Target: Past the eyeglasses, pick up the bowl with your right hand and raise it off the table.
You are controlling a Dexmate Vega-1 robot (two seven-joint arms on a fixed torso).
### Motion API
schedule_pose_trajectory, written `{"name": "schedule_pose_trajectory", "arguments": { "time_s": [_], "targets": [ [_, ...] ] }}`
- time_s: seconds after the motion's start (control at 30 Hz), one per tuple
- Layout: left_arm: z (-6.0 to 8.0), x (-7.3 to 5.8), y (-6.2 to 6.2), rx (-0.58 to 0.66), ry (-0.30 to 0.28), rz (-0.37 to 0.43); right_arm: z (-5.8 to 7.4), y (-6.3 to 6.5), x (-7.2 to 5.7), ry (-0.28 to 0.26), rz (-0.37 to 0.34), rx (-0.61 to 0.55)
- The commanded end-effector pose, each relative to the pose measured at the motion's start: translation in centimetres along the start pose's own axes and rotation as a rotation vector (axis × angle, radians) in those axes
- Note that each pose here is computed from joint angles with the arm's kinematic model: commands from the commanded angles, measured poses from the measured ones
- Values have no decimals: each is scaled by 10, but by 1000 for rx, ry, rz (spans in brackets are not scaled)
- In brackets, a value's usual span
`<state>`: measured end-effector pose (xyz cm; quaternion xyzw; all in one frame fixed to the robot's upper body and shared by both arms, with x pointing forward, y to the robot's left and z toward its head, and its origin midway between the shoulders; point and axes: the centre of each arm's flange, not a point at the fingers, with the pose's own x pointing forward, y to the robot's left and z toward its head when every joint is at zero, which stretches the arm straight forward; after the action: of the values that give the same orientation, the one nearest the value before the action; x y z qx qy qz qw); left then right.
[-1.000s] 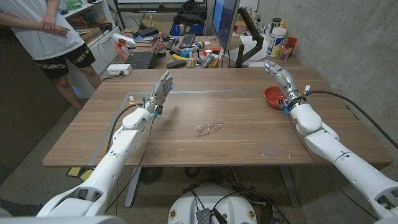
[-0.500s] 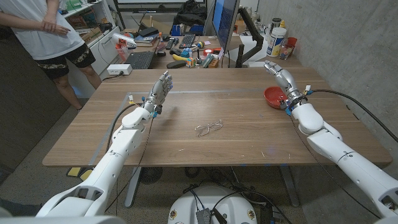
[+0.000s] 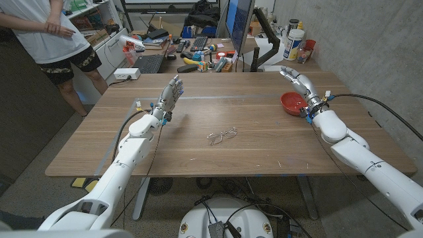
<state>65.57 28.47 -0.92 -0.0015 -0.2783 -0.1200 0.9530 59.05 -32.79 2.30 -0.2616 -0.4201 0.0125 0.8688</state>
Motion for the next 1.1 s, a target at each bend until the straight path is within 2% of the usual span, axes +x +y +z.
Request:
{"name": "schedule_pose_trajectory", "arguments": {
  "time_s": [0.03,1.1],
  "targets": [
    [0,0,-3,3,5,-7,1,-3,-6,-2,5,-73],
    [0,2,-10,15,6,-13,-1,-5,-15,-6,24,-237]
  ]
}}
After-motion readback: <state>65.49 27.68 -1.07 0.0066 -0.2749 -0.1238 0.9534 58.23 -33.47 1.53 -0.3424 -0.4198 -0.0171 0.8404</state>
